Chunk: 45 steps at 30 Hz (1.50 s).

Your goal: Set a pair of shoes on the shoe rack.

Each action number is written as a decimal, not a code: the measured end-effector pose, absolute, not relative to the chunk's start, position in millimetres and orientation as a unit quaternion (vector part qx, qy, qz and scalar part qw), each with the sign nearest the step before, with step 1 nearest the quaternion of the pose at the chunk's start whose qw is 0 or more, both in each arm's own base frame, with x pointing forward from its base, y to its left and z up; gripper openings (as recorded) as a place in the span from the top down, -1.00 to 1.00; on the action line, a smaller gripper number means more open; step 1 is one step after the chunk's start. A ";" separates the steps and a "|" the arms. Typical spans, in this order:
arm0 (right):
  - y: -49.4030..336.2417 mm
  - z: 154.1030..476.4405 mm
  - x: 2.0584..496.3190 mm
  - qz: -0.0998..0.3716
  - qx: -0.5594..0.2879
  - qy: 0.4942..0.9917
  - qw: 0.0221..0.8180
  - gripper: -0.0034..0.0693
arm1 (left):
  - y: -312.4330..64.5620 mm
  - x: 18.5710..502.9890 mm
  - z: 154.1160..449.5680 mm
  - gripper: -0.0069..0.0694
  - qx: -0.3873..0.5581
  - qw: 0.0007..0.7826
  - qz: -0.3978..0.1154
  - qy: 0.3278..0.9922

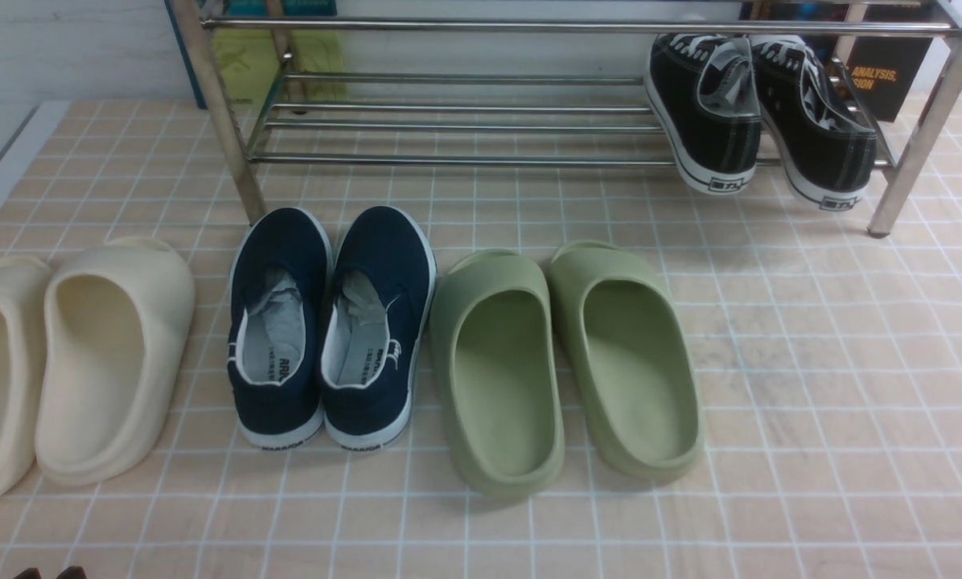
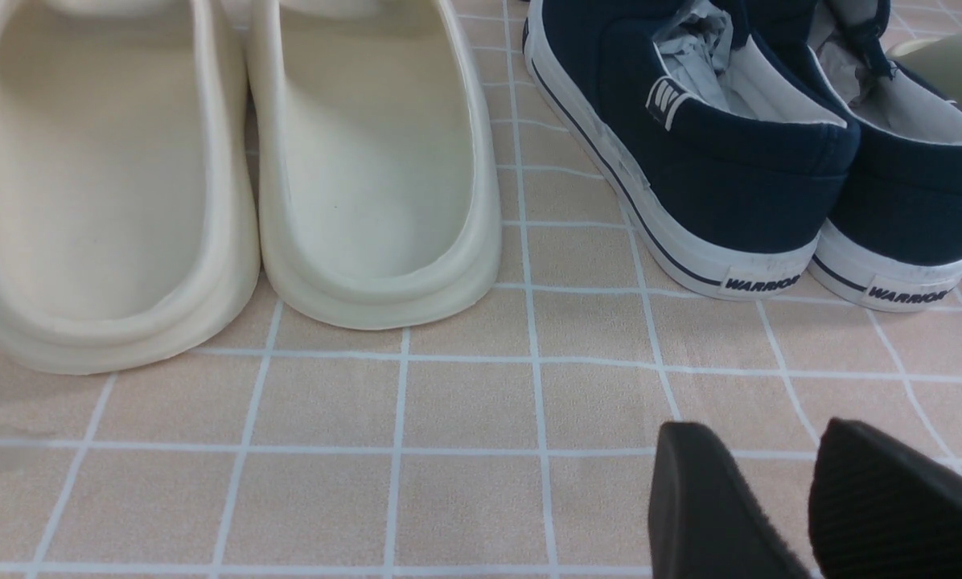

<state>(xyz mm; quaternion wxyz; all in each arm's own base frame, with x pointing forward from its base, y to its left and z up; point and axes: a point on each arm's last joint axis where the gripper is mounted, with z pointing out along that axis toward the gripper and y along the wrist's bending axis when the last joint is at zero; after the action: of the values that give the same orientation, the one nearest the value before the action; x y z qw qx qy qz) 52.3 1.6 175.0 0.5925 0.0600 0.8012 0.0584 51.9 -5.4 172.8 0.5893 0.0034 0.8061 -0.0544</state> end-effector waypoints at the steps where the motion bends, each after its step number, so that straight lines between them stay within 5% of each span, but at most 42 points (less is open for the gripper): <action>1: 1.6 175.0 52.3 0.058 0.060 0.801 0.593 0.90 | -5.3 51.9 172.8 0.19 0.004 0.589 -0.054 0.806; 45: 1.7 175.1 52.3 0.059 0.060 0.801 0.592 0.75 | -5.0 51.9 172.8 0.19 0.007 0.590 -0.049 0.806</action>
<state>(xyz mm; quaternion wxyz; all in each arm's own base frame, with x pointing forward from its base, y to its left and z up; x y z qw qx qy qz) 52.3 1.7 175.1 0.5925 0.0603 0.8012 0.0592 51.9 -5.0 172.8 0.5897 0.0065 0.8061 -0.0493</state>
